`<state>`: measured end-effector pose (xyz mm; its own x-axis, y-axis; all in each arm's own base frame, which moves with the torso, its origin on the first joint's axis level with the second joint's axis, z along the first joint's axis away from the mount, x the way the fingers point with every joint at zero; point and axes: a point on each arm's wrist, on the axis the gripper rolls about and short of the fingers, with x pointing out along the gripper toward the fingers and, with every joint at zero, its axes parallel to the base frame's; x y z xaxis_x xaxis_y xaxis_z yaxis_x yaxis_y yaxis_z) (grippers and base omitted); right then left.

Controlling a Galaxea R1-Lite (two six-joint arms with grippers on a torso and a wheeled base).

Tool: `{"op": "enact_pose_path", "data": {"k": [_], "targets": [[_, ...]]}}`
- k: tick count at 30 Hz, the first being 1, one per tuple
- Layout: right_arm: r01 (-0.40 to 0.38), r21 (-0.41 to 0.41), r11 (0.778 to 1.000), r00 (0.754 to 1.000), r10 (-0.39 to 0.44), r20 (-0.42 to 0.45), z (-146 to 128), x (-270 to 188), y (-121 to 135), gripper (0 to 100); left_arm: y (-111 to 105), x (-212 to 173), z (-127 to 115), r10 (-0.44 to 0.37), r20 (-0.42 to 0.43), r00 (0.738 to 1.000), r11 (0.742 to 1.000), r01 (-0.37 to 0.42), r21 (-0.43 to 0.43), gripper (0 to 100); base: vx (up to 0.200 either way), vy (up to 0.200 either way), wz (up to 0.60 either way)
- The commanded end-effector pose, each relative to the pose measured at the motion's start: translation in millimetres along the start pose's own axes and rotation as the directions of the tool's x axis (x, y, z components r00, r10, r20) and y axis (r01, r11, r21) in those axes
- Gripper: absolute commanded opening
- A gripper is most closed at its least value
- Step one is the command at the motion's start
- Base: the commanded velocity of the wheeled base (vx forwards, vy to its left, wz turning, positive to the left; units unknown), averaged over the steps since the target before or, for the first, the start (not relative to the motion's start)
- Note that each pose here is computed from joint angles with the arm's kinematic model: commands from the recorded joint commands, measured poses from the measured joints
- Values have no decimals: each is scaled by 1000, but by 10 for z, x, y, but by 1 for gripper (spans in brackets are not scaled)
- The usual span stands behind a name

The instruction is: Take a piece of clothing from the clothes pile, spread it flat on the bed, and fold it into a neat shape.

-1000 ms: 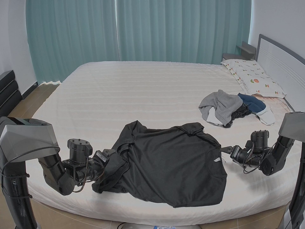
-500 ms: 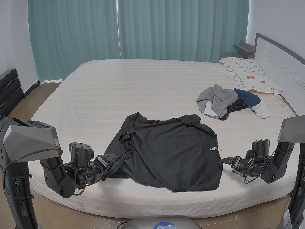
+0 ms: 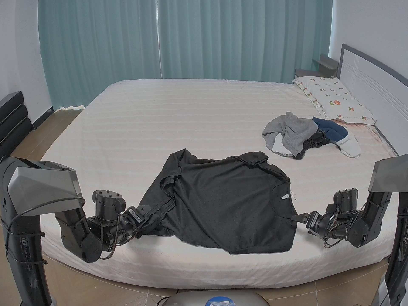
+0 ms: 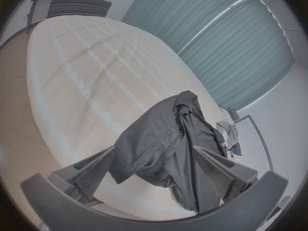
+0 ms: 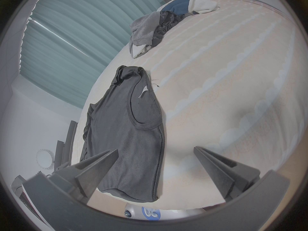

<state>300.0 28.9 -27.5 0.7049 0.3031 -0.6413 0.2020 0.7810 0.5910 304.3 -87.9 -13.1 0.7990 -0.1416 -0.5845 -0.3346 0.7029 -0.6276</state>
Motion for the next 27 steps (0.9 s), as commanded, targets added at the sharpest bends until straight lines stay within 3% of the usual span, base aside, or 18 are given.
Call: {"op": "enact_pose_path", "data": {"k": [1,5,12,13,20,27], "targets": [[0,-1,1000,1000,0,2,2,14,-1,100,9,142,-19,7,-3,1000,1000,-7,6,100,0,0,0],[1,-1,1000,1000,-1,6,5,16,1,100,76,171,-69,35,-17,999,997,-34,67,100,0,0,0],[5,-2,1000,1000,-5,1,-10,37,-12,100,93,246,-70,65,23,998,995,-67,78,100,0,0,0],[6,-2,1000,1000,-6,2,-14,41,-17,100,103,254,-65,68,24,997,994,-70,78,0,0,0,0],[-6,-15,1000,1000,6,8,-43,15,-1,100,195,283,18,97,44,994,992,-100,76,0,0,0,0],[-38,-28,999,999,38,4,-76,96,83,100,334,224,356,128,125,984,992,-129,-6,0,0,0,0]]}}
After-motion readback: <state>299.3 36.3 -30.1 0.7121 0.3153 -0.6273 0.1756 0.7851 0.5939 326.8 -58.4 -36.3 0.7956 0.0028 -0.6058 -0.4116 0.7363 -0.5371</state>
